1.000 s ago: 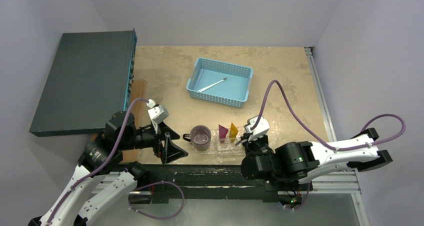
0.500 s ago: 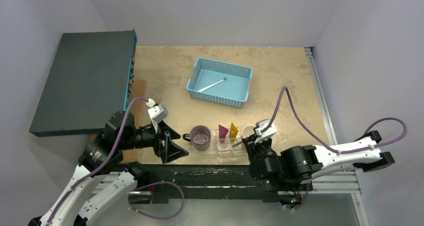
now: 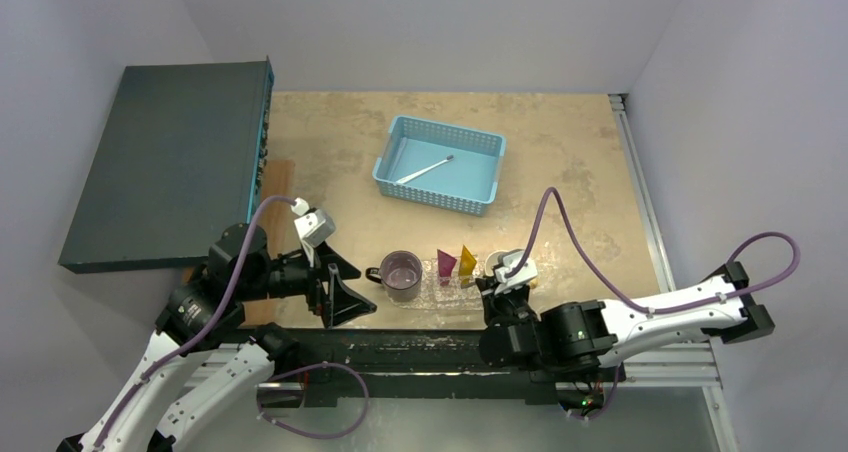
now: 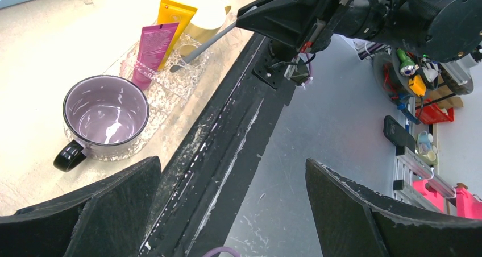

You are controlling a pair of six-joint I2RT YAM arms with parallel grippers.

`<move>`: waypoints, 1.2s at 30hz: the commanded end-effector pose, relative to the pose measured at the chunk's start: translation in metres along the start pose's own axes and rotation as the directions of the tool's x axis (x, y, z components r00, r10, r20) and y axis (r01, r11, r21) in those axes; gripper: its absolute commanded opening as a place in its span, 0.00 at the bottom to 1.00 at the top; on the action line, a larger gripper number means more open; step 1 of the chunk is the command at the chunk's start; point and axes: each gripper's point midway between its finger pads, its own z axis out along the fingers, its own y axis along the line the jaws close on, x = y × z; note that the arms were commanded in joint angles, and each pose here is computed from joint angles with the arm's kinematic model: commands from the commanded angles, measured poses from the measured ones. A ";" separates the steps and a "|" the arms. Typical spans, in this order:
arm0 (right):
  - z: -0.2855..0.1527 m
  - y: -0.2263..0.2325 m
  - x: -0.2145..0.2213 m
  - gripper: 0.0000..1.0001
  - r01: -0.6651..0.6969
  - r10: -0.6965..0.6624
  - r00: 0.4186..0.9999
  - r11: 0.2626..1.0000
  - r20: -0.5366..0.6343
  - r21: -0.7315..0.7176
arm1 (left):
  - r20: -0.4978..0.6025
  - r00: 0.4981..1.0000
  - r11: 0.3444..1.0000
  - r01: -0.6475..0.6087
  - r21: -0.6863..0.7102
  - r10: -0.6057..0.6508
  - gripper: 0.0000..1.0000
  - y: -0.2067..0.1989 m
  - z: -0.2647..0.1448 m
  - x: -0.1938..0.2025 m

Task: Prepare toiletry sets of a toothbrush and toothpaste on the tray

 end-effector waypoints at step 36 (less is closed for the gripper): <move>0.014 -0.019 0.033 0.17 -0.167 0.156 0.981 0.982 0.117 0.086 | 0.018 1.000 1.000 -0.002 0.021 0.001 0.98 -0.002 0.006 -0.009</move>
